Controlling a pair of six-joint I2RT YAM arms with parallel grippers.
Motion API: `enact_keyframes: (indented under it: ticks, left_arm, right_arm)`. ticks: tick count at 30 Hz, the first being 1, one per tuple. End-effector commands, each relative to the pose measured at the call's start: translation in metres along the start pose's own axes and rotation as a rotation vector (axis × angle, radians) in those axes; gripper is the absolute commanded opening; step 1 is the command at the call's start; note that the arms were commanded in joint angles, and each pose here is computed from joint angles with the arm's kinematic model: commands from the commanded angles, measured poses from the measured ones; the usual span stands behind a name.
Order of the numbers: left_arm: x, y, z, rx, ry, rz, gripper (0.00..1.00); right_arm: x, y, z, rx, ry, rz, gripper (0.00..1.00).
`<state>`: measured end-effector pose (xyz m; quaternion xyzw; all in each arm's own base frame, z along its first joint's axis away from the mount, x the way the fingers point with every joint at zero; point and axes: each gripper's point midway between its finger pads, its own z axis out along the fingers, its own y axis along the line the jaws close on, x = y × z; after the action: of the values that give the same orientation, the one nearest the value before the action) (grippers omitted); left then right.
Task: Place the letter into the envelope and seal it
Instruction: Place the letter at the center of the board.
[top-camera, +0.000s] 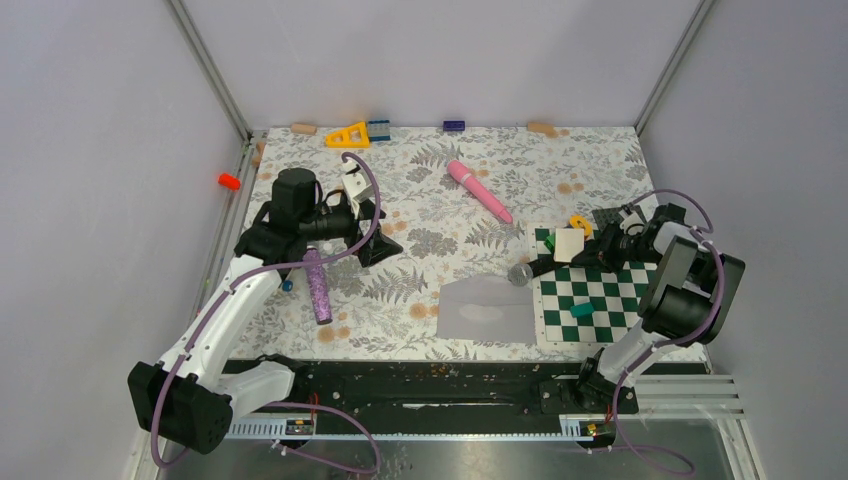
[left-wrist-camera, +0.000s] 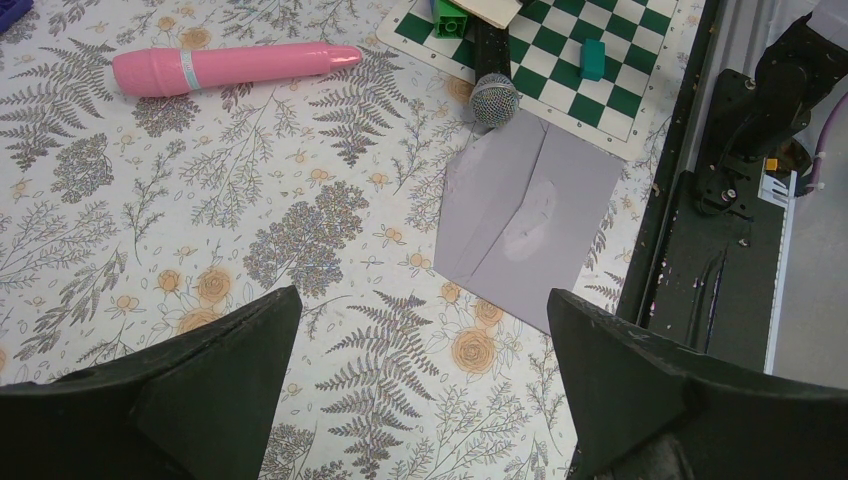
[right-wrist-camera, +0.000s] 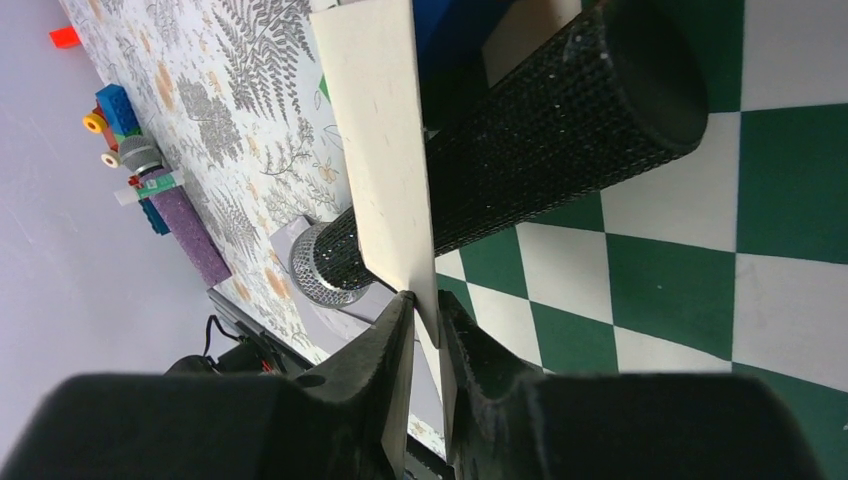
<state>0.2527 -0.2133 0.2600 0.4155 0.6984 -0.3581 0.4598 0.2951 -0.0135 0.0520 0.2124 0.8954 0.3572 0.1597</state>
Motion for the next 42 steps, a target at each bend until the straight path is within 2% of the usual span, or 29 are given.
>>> enact_keyframes:
  ticks: [1,9,33,42]
  left_arm:
    - [-0.01,-0.003,-0.002,0.016,-0.044,0.043,0.99]
    - [-0.011,-0.003,-0.003,0.014,-0.045,0.044,0.99]
    - [-0.012,-0.004,-0.004,0.015,-0.047,0.047,0.99]
    - [-0.011,-0.004,-0.003,0.017,-0.045,0.045,0.99]
  right_arm:
    - [0.004,0.011,-0.01,-0.033,-0.01,-0.034,0.21]
    - [0.007,0.009,-0.013,-0.028,-0.002,-0.038,0.17]
    - [0.015,0.001,-0.015,-0.014,0.026,-0.026,0.19]
    - [0.011,0.026,-0.022,-0.164,0.003,-0.023,0.19]
